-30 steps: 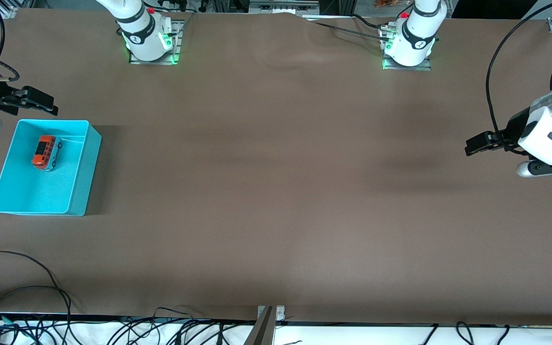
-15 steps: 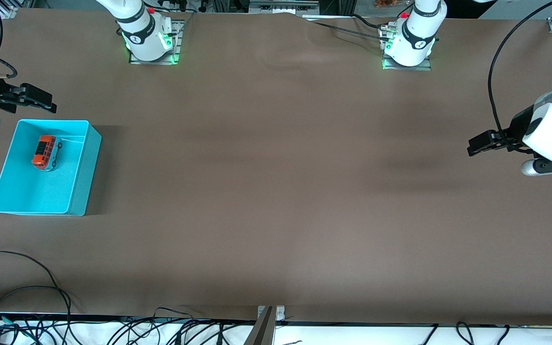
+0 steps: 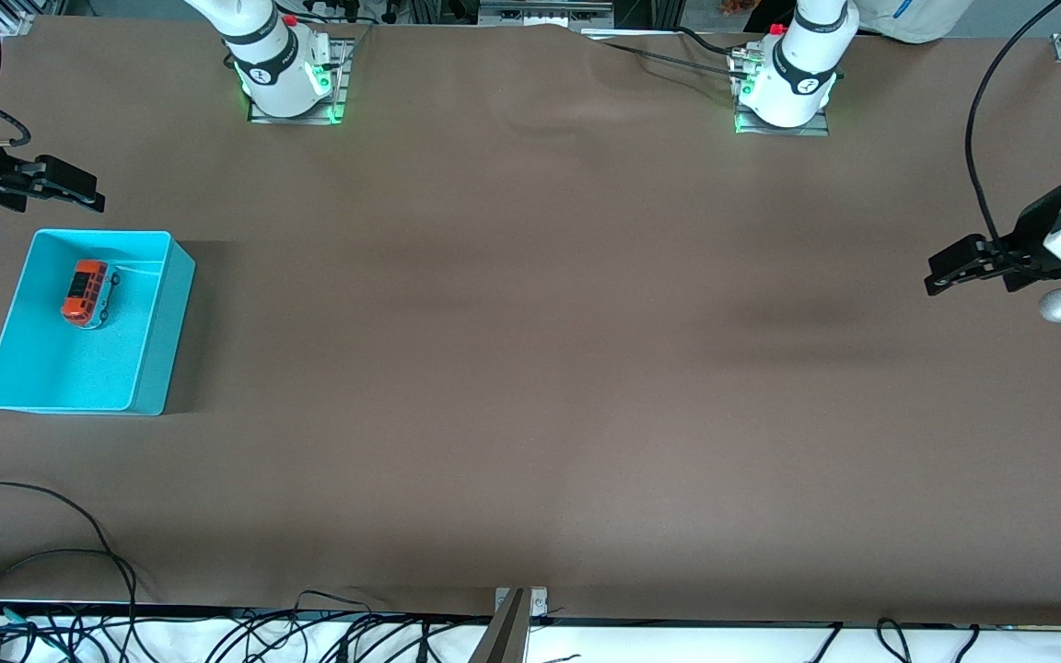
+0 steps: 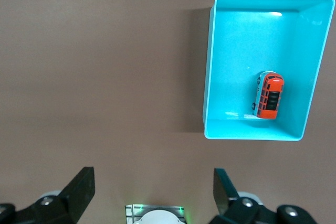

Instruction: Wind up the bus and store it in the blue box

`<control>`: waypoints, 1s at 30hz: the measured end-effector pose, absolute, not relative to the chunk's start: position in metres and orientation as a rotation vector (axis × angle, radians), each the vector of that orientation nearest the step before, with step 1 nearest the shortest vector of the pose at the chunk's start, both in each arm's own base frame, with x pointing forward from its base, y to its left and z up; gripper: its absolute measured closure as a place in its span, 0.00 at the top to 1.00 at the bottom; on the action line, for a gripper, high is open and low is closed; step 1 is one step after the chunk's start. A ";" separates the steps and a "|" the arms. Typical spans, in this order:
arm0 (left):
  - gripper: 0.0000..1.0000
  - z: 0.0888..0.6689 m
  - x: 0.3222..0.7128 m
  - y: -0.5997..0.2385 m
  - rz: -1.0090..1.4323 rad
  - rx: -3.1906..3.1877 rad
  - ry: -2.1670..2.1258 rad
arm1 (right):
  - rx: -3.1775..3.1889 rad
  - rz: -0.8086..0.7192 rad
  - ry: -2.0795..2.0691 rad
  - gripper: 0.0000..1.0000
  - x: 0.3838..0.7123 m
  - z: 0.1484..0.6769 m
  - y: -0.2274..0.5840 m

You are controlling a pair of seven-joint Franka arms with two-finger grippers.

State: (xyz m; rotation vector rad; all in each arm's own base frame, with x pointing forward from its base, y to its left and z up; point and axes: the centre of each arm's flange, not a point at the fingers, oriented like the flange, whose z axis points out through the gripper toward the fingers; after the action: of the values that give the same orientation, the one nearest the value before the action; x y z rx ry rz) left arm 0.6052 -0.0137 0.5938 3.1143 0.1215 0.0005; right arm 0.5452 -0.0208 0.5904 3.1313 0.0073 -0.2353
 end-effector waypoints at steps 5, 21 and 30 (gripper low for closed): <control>1.00 0.596 0.605 -0.011 0.006 3.115 0.119 | 3.130 -0.234 0.007 1.00 0.545 0.592 -0.021; 1.00 0.613 0.597 -0.007 0.052 3.096 0.081 | 3.131 -0.198 0.005 1.00 0.546 0.603 -0.022; 1.00 0.615 0.596 -0.015 0.056 3.097 0.060 | 3.131 -0.184 0.004 1.00 0.546 0.608 -0.022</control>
State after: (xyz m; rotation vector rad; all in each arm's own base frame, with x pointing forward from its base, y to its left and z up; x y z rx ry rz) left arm 0.5958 -0.0154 0.6154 3.0967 0.0603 0.0564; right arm 0.5463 -0.0218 0.6077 3.1310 0.0045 -0.1845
